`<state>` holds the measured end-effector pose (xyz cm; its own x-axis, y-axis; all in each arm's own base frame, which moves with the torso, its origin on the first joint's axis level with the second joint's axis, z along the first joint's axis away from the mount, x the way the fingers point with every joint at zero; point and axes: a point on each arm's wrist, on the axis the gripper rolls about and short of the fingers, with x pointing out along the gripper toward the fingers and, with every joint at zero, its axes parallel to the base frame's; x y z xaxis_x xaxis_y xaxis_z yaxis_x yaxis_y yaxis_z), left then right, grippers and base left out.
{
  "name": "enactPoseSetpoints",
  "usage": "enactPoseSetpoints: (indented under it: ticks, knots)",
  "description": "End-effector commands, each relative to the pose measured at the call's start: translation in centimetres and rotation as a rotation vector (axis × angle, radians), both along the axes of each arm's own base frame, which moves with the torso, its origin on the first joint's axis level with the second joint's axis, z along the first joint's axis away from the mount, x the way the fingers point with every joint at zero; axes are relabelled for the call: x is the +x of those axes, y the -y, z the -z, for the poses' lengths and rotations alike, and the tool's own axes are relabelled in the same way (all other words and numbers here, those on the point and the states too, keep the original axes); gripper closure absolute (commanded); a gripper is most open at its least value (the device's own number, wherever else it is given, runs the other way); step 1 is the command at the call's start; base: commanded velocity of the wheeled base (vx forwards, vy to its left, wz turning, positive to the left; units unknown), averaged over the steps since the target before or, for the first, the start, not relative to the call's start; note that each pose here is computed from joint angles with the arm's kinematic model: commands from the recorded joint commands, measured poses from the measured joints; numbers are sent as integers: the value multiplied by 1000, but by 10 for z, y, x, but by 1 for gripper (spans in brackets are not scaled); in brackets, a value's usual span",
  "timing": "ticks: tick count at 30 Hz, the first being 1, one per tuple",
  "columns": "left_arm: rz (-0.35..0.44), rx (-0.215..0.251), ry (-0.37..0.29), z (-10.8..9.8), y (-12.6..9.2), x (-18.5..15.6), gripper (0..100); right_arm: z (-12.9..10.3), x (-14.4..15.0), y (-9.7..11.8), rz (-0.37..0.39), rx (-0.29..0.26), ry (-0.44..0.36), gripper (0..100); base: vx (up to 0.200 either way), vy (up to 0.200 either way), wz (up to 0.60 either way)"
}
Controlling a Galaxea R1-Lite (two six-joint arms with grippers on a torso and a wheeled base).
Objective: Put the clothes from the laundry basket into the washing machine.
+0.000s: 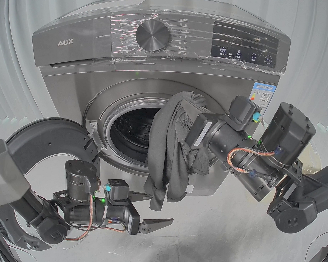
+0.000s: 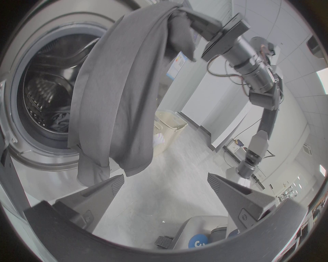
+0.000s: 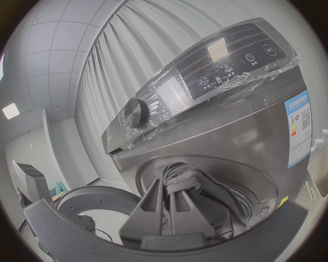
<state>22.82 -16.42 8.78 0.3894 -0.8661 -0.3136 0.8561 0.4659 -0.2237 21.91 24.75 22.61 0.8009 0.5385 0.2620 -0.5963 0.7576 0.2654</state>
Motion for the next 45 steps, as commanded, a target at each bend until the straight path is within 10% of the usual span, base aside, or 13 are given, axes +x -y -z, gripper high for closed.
enactPoseSetpoints:
  ticks: [1, 14, 45]
  knots:
    - [-17, 36, -53, 22, 9, 9, 0, -1, 0, 0, -1, 9, 8, 100, 0, 0, 0]
    - [-158, 27, -5, 25, 23, 35, 0, 2, -3, -2, -11, 7, 8, 100, 0, 0, 0]
    - [-155, -16, 27, 58, 46, 50, 0, 6, -2, -4, -11, -3, 0, 100, 0, 0, 0]
